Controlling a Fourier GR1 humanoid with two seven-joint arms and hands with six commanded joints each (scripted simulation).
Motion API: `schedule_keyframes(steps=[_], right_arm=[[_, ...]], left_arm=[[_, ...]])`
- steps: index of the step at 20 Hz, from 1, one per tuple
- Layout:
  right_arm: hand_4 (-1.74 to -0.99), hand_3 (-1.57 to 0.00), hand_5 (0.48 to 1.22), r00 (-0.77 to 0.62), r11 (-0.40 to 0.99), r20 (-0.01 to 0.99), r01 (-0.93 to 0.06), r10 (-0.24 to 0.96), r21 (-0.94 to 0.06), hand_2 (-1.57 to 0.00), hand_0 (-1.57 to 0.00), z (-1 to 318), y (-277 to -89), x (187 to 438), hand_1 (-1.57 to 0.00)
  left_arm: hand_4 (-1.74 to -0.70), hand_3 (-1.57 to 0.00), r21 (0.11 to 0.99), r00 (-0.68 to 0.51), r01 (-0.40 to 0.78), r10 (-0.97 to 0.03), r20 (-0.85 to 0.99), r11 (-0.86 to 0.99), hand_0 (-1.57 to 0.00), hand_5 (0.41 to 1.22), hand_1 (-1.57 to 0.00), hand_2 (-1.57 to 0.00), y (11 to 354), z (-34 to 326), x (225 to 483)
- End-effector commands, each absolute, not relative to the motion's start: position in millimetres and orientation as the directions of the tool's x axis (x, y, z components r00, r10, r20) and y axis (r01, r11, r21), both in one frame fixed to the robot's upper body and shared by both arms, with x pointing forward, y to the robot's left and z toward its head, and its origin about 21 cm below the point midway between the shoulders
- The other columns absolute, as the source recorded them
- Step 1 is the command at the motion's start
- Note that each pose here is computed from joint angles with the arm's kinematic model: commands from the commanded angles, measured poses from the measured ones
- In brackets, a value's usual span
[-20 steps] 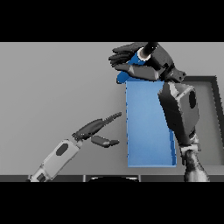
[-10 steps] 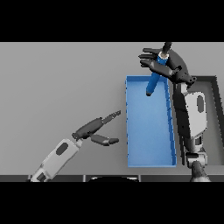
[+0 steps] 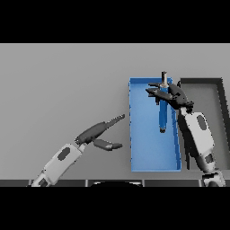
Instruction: Pick up the blue pipe and place it into the blue bin.
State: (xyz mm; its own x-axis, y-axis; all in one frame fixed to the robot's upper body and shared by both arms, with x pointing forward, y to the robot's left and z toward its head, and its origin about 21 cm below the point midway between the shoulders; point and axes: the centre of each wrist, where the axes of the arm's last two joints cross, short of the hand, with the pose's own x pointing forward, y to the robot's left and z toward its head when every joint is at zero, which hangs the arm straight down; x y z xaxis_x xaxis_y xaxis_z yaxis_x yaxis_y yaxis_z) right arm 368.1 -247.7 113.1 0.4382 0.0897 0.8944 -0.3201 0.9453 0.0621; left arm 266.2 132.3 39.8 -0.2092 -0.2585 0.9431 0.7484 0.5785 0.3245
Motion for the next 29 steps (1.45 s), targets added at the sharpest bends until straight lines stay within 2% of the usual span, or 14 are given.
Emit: schedule_keyframes(steps=[1,2,3,5,6,7,10,14,18,21,27,29], right_arm=[[-1.599,-1.33,1.110,0.484,0.948,0.868,-0.314,0.114,0.051,-1.57,-1.57,105,-247.8,368,-1.57],[-1.547,-1.12,1.133,0.534,0.955,0.836,-0.292,0.124,0.045,-1.39,-1.56,99,-247.6,370,-1.46],[-1.503,-0.90,1.150,0.583,0.959,0.803,-0.277,0.122,0.055,-1.11,-1.31,91,-247.1,369,-1.17],[-1.392,-0.57,1.176,0.661,0.962,0.739,-0.266,0.135,0.063,-0.71,-0.84,80,-244.2,367,-0.75],[-1.338,-0.46,1.157,0.680,0.961,0.720,-0.269,0.138,0.070,-0.57,-0.67,80,-243.8,366,-0.60],[-1.285,-0.37,1.141,0.670,0.947,0.717,-0.320,0.194,0.042,-0.46,-0.53,85,-241.5,368,-0.48],[-1.179,-0.19,0.975,0.644,0.915,0.690,-0.398,0.329,-0.064,-0.23,-0.27,82,-239.5,362,-0.24],[-1.125,-0.08,0.821,0.590,0.871,0.673,-0.458,0.446,-0.176,-0.09,-0.11,76,-234.4,360,-0.10],[-1.124,-0.03,0.717,0.578,0.869,0.666,-0.435,0.472,-0.238,-0.04,-0.04,71,-239.3,363,-0.04],[-1.119,-0.02,0.695,0.564,0.878,0.698,-0.432,0.442,-0.206,-0.02,-0.02,72,-233.8,364,-0.02],[-1.129,-0.01,0.674,0.562,0.869,0.688,-0.444,0.458,-0.216,-0.01,-0.01,74,-240.0,366,-0.01],[-1.129,-0.01,0.677,0.557,0.874,0.705,-0.445,0.439,-0.193,-0.01,-0.01,70,-239.7,367,-0.01]], left_arm=[[-0.89,0.00,0.328,-0.211,0.748,-0.262,0.942,0.578,0.00,0.457,0.00,0.00,134,40,267],[-0.89,0.00,0.324,-0.209,0.749,-0.258,0.943,0.578,0.00,0.455,0.00,0.00,131,43,266],[-0.89,0.00,0.326,-0.210,0.750,-0.259,0.943,0.576,0.00,0.453,0.00,0.00,128,44,267],[-0.89,0.00,0.329,-0.212,0.750,-0.262,0.942,0.574,0.00,0.453,0.00,0.00,130,41,267],[-0.89,0.00,0.328,-0.214,0.750,-0.259,0.942,0.574,0.00,0.454,0.00,0.00,131,42,267],[-0.89,0.00,0.328,-0.202,0.749,-0.272,0.941,0.576,0.00,0.453,0.00,0.00,131,43,269],[-0.89,0.00,0.327,-0.206,0.748,-0.266,0.942,0.578,0.00,0.454,0.00,0.00,133,41,269],[-0.90,0.00,0.329,-0.202,0.748,-0.274,0.940,0.577,0.00,0.450,0.00,0.00,130,39,269],[-0.91,0.00,0.316,-0.201,0.754,-0.255,0.946,0.577,0.00,0.458,0.00,0.00,131,39,266],[-0.92,0.00,0.311,-0.198,0.757,-0.252,0.947,0.574,0.00,0.462,0.00,0.00,130,40,266],[-0.92,0.00,0.306,-0.184,0.757,-0.262,0.947,0.577,0.00,0.467,0.00,0.00,122,38,272],[-0.92,0.00,0.305,-0.185,0.759,-0.258,0.948,0.575,0.00,0.468,0.00,0.00,122,37,274]])
